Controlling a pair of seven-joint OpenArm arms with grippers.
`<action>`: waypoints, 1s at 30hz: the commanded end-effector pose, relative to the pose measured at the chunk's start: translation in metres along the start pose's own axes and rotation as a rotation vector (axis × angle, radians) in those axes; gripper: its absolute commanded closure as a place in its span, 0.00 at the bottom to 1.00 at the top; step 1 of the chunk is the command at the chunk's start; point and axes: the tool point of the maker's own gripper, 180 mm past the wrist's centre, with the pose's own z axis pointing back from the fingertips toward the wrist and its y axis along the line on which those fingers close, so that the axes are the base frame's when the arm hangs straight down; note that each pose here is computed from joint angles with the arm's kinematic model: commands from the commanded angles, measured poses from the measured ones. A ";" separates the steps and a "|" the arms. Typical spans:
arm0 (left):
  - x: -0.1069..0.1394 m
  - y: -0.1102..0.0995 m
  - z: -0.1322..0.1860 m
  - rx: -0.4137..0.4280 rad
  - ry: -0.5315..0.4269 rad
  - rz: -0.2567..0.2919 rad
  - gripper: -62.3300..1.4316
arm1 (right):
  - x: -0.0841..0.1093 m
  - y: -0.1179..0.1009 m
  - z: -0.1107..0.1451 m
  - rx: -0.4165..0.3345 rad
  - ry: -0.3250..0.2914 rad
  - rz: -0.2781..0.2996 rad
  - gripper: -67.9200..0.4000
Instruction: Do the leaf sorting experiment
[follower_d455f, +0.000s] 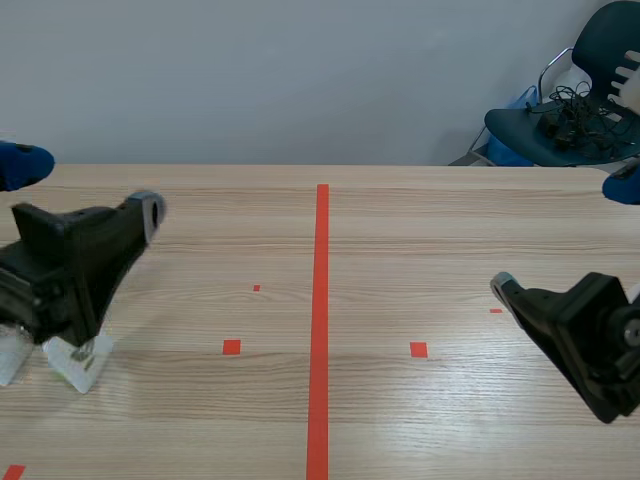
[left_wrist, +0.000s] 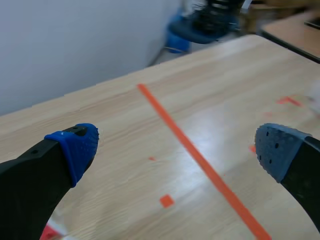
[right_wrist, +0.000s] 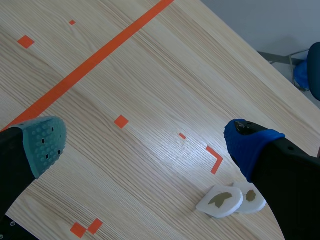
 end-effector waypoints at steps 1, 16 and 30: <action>-0.015 -0.005 0.005 -0.024 0.042 0.033 0.00 | 0.006 -0.003 0.001 -0.009 -0.027 0.006 0.00; -0.032 -0.021 0.018 -0.082 0.102 0.099 0.00 | -0.001 0.006 0.002 0.024 -0.003 -0.034 0.00; -0.021 -0.005 0.021 -0.053 0.082 0.082 0.00 | 0.013 -0.014 0.011 -0.116 -0.177 -0.187 0.00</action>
